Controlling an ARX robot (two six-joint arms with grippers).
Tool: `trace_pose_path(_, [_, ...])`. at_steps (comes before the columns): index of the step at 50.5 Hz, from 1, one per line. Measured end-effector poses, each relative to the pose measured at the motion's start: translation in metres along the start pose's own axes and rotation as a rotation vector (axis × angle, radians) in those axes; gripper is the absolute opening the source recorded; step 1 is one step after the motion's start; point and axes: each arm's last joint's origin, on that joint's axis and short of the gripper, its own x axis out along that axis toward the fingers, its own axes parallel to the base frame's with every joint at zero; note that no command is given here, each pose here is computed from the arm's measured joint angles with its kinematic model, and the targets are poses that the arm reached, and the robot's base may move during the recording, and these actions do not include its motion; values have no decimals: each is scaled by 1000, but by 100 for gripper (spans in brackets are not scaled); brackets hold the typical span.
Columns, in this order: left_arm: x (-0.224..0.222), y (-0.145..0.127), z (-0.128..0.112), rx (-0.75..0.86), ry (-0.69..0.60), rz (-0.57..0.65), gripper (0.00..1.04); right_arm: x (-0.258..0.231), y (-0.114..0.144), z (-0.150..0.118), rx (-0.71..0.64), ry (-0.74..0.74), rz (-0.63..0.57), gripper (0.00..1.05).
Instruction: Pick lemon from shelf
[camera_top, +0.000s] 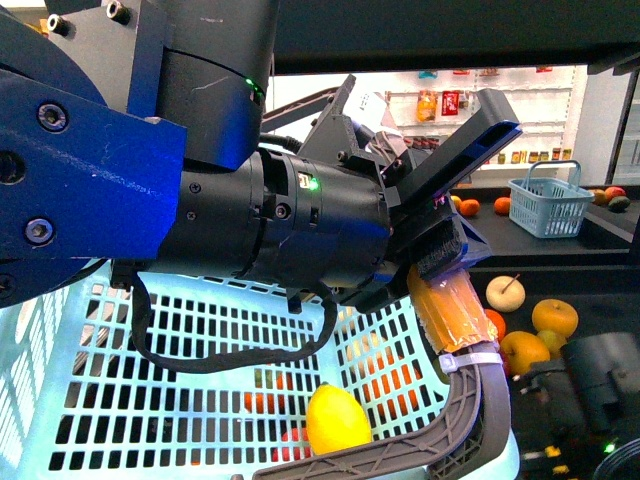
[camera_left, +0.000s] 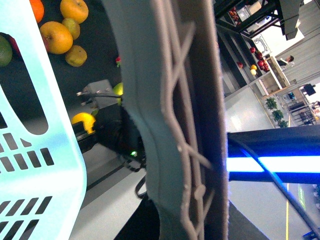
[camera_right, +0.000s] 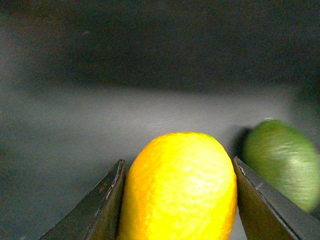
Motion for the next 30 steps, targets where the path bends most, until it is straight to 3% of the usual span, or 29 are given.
trace_pose_path(5, [0, 0, 0, 0, -1, 2, 8, -20, -32, 21, 36, -59, -42, 56])
trace_pose_path(13, [0, 0, 0, 0, -1, 2, 8, -57, -57, 57, 86, -164, -39, 56])
trace_pose_path(20, [0, 0, 0, -2, 1, -1, 8, -99, -57, 91, 126, -267, 17, 56])
trace_pose_path(30, [0, 0, 0, -3, 0, 0, 8, -160, -28, 129, 171, -395, 159, 56])
